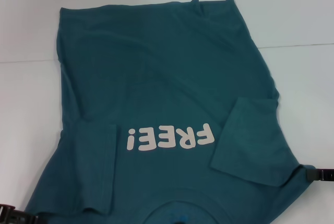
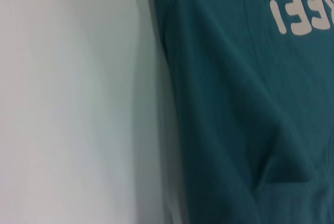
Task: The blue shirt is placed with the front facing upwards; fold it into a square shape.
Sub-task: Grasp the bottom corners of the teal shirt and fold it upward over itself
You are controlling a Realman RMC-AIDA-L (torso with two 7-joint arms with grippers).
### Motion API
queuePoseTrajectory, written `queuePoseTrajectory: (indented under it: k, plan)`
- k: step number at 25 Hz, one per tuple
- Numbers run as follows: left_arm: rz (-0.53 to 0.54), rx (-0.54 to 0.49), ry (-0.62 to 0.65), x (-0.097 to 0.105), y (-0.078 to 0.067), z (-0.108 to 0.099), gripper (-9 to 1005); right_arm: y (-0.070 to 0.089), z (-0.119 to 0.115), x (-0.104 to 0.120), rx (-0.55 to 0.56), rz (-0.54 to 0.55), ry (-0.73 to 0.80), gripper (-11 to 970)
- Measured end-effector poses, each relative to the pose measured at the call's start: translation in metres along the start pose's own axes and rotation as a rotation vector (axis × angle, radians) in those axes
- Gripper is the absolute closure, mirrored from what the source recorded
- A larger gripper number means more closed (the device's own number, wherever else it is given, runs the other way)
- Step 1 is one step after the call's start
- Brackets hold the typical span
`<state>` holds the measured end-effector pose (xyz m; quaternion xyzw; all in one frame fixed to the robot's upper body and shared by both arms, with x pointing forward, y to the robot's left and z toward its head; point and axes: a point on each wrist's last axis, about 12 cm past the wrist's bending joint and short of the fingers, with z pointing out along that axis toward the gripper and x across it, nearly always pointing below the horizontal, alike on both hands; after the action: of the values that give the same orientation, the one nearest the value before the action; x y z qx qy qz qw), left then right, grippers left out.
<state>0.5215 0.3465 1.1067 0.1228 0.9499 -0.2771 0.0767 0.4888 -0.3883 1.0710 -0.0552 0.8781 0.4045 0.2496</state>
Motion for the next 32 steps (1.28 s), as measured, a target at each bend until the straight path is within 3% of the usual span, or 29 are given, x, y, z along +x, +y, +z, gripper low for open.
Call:
queuePoseTrajectory:
  k: [18,21,27,32]
  plan:
    - [0.014,-0.004,0.014,-0.0041,-0.0029,0.0055,98,0.0002,-0.0001,0.0006,-0.003,-0.001,0.002,903]
    - [0.012,-0.005,0.014,-0.0043,-0.0026,0.0056,290,0.0005,0.0002,0.0001,-0.004,-0.003,0.002,903]
    - [0.008,-0.003,0.018,-0.0025,-0.0024,0.0068,499,0.0006,0.0004,0.0012,-0.006,-0.004,0.002,901]
    - [0.006,-0.006,0.018,-0.0018,-0.0017,0.007,735,0.0006,0.0005,0.0014,-0.007,-0.007,0.004,901]
